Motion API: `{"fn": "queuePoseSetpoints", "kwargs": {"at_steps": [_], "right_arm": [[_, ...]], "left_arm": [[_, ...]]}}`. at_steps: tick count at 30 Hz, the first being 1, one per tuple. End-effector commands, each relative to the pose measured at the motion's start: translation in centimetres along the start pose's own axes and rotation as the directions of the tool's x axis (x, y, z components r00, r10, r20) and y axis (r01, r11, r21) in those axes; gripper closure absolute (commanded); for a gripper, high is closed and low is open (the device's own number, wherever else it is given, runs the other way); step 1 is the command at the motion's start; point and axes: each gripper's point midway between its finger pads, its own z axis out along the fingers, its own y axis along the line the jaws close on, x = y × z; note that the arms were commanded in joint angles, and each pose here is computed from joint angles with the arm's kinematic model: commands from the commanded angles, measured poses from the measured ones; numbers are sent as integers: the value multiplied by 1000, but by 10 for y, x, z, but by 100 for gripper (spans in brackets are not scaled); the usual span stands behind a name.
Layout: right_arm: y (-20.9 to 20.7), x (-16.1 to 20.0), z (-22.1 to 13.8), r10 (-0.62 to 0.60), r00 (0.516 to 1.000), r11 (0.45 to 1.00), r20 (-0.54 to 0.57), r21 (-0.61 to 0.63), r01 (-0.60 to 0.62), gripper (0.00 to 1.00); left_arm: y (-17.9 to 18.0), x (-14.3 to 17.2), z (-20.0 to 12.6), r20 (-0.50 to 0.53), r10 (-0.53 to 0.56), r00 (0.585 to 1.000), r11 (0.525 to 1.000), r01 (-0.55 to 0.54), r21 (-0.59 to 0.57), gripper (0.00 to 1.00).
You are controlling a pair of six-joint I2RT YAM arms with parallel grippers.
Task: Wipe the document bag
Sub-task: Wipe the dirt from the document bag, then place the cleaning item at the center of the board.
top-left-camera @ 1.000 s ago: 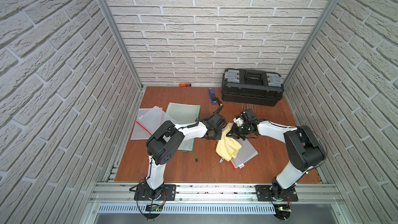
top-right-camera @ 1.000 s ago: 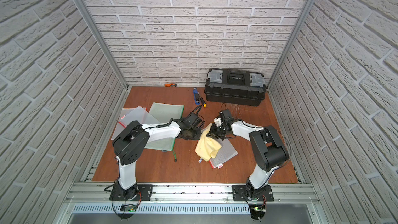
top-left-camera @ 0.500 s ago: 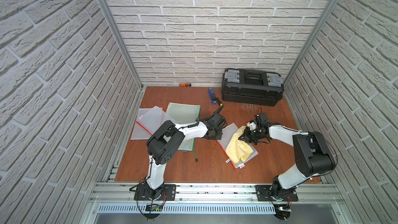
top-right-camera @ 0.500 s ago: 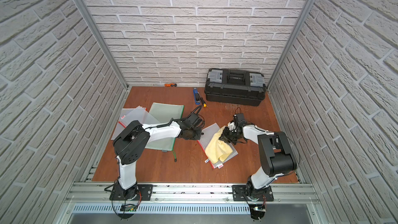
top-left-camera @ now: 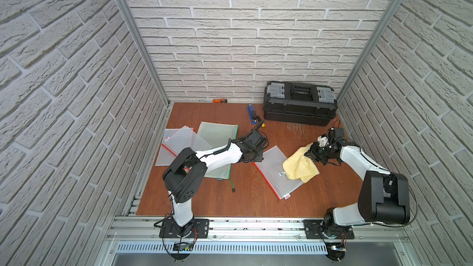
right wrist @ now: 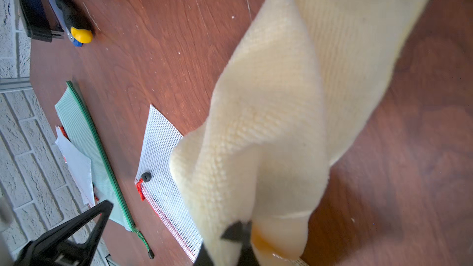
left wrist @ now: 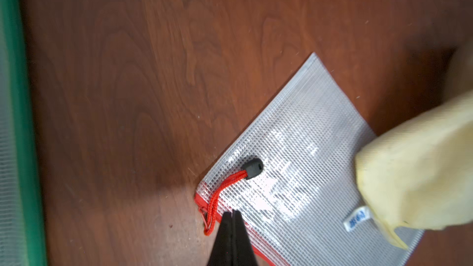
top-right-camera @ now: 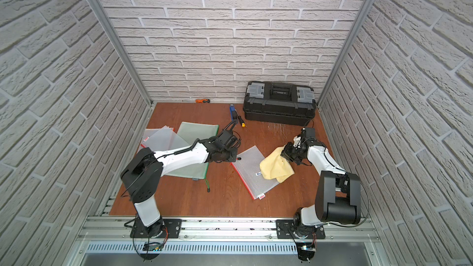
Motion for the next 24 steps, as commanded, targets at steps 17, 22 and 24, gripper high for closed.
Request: {"fn": "queuePoseSetpoints", "kwargs": {"at_steps": [17, 22, 24], "right_arm": [[-45, 23, 16, 22, 999, 989, -34, 147, -17, 63], [-45, 20, 10, 15, 1000, 986, -27, 169, -10, 26], [-48, 18, 2, 13, 1000, 979, -13, 205, -10, 8]], "left_arm": [[68, -31, -151, 450, -11, 893, 990, 72, -118, 49], [109, -17, -181, 494, -19, 869, 970, 135, -200, 33], [124, -13, -190, 489, -16, 872, 960, 151, -237, 28]]}}
